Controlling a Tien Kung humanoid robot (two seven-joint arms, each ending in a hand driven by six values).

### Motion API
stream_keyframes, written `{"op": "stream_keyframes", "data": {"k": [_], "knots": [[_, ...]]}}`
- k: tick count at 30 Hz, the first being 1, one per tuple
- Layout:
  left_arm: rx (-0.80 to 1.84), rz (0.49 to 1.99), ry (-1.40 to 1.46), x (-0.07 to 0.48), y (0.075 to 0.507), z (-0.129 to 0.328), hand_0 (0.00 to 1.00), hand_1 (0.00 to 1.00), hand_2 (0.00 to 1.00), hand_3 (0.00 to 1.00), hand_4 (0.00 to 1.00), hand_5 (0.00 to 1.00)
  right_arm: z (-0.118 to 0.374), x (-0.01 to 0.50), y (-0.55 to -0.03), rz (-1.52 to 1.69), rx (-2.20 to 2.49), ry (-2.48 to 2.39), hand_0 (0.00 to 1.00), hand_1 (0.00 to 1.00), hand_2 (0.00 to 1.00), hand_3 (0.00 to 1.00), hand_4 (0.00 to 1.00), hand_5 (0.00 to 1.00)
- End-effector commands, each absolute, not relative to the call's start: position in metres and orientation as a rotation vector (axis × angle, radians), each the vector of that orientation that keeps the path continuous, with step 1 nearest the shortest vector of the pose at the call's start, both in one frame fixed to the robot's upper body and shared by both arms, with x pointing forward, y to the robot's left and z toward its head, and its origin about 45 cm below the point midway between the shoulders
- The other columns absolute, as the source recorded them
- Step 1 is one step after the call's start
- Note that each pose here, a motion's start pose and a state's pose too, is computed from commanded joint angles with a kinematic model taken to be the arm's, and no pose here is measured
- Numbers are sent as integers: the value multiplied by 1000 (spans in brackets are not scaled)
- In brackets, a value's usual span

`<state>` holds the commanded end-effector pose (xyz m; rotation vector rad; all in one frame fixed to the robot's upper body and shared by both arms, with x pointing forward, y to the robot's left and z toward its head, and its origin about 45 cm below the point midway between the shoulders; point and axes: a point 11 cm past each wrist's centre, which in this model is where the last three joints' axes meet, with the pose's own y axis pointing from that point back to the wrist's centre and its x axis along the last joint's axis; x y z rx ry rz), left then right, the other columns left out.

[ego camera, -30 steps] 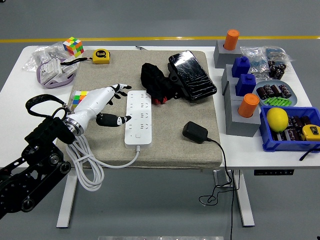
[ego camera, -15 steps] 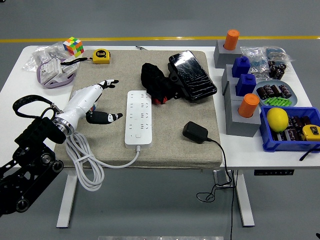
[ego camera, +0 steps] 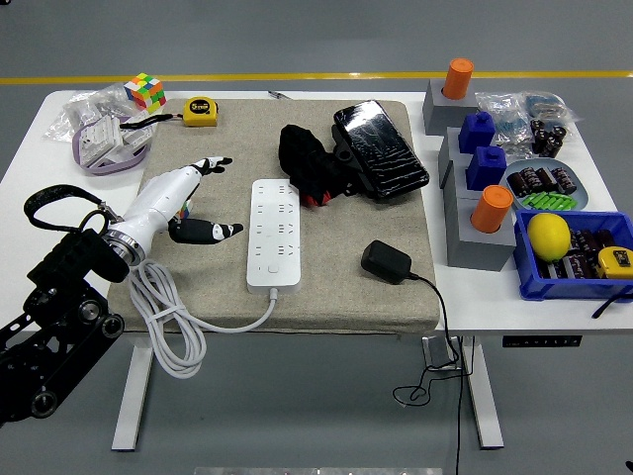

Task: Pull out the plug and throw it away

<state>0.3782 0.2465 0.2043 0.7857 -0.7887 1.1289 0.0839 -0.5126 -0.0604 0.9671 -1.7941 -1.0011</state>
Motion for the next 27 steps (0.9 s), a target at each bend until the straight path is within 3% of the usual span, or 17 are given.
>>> {"op": "stream_keyframes", "data": {"k": [27], "knots": [[791,1146,-789,378,253,209,841,895,882,936,901,280,-63,79,-510,-1018,963,-1795,569,646,670,567,970,497]]}}
